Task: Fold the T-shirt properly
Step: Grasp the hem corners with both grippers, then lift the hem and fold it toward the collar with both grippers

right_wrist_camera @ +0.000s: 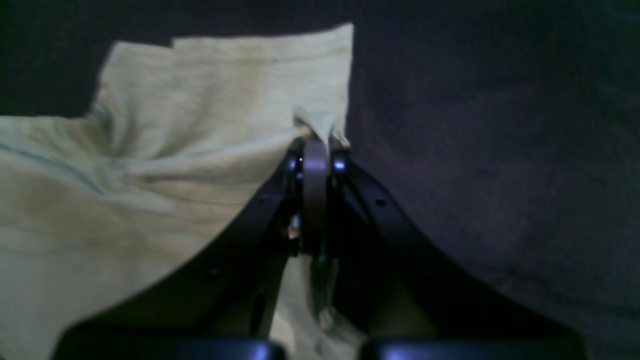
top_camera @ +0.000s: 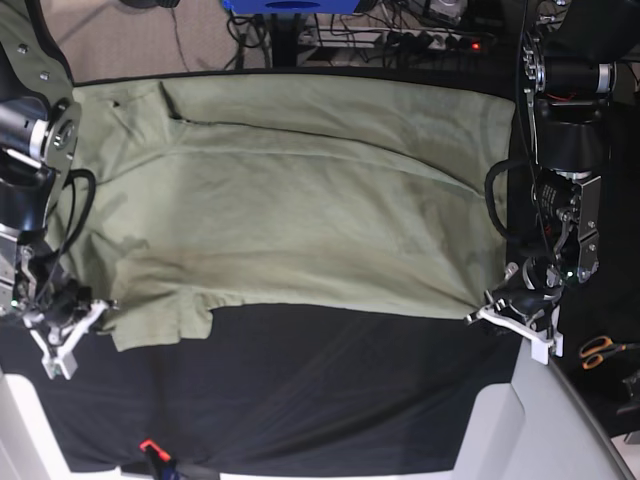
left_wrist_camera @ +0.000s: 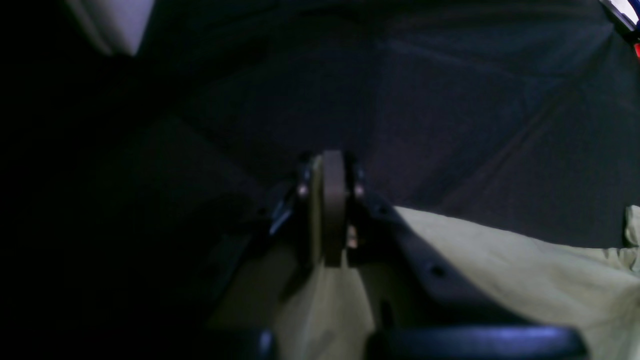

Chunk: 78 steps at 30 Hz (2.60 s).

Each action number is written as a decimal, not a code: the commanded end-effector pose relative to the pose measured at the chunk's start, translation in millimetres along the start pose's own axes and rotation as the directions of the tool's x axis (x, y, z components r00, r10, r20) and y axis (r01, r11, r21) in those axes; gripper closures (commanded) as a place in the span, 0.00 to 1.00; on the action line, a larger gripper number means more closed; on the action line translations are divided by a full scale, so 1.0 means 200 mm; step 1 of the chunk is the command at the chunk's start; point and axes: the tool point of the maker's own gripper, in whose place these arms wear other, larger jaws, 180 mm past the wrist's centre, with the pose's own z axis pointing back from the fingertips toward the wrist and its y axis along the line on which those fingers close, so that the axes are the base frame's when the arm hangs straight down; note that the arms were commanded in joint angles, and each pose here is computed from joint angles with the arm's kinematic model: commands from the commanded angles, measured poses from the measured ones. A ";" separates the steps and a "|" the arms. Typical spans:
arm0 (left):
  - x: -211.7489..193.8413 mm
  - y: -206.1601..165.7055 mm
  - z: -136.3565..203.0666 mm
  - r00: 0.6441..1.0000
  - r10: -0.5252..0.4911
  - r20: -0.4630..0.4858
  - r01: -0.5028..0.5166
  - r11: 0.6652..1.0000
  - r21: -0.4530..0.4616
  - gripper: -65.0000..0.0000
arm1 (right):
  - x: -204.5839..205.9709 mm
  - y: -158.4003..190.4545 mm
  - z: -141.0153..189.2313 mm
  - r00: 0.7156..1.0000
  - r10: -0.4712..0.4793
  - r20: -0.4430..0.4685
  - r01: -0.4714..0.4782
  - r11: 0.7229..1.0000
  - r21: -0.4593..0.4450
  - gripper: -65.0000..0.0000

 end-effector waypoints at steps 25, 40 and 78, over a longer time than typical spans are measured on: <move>0.00 0.14 0.16 0.995 0.031 0.090 -0.035 0.999 0.038 1.00 | 0.00 -0.24 0.11 0.995 -0.044 0.093 0.052 0.995 -0.080 1.00; 0.04 0.08 0.25 0.991 -0.016 0.136 0.014 1.000 0.012 1.00 | 0.03 -0.26 0.17 0.992 0.007 0.126 0.008 0.993 -0.118 1.00; -0.44 0.25 0.60 0.988 -0.088 -0.130 0.099 0.992 0.078 1.00 | -0.64 -0.10 0.48 0.967 0.116 -0.228 -0.162 0.967 -0.197 1.00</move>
